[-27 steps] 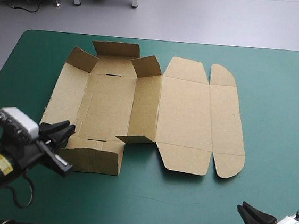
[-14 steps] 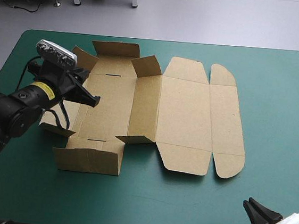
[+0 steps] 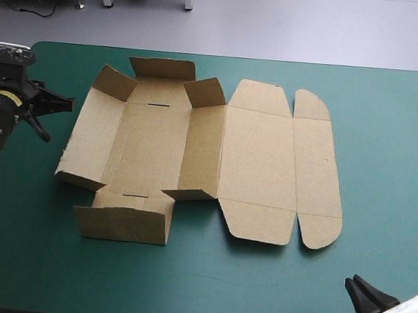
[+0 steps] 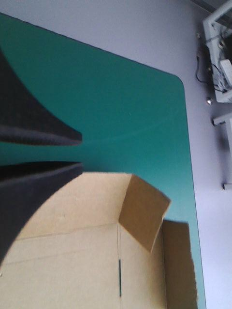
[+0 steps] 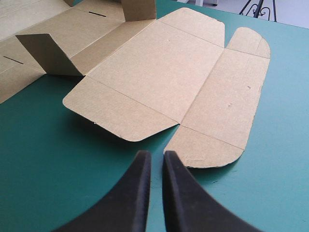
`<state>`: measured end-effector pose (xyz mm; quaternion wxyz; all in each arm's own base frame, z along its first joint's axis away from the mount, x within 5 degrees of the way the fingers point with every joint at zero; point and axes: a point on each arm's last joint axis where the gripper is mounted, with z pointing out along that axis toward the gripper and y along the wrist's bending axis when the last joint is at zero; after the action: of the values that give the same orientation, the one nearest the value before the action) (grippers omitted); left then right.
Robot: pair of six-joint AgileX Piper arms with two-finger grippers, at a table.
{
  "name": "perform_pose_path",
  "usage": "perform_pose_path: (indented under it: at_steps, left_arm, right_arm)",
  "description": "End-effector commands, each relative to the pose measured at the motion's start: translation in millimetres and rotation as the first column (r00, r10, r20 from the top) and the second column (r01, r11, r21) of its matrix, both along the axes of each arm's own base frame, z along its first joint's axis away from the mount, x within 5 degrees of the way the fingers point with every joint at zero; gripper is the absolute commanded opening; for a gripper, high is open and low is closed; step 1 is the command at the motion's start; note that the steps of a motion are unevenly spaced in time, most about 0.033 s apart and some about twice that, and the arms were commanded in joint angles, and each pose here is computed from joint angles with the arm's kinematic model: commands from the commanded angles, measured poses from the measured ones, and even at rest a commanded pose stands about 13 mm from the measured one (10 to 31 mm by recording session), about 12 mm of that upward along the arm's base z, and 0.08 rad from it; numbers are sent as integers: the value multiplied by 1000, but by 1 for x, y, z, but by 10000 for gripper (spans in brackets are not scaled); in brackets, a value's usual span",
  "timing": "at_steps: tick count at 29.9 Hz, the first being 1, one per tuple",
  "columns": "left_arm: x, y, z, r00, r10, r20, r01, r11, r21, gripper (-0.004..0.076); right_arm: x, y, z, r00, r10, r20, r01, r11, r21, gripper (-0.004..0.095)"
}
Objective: Fold the box
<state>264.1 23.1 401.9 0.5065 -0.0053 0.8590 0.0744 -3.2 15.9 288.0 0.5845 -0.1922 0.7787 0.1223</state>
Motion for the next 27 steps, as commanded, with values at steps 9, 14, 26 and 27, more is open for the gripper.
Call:
perform_pose_path:
  at_steps: [9, 14, 26, 27]
  left_arm:
    - [34, 61, -48, 978, 74, -196, -124, 959, -253, 3]
    - [47, 70, -90, 916, 12, -400, -147, 940, -307, 4]
    - [60, 65, -90, 866, -129, -483, -85, 914, -396, 15]
    - [61, 64, -84, 856, -149, -496, -73, 914, -400, 26]
  right_arm:
    - [2, 0, 12, 998, -22, 64, 20, 999, 34, 83]
    - [2, 0, 12, 998, -22, 62, 20, 999, 35, 83]
    - [3, -2, 11, 998, -48, 31, 47, 997, 54, 83]
    - [3, -2, 11, 998, -48, 31, 47, 997, 54, 83]
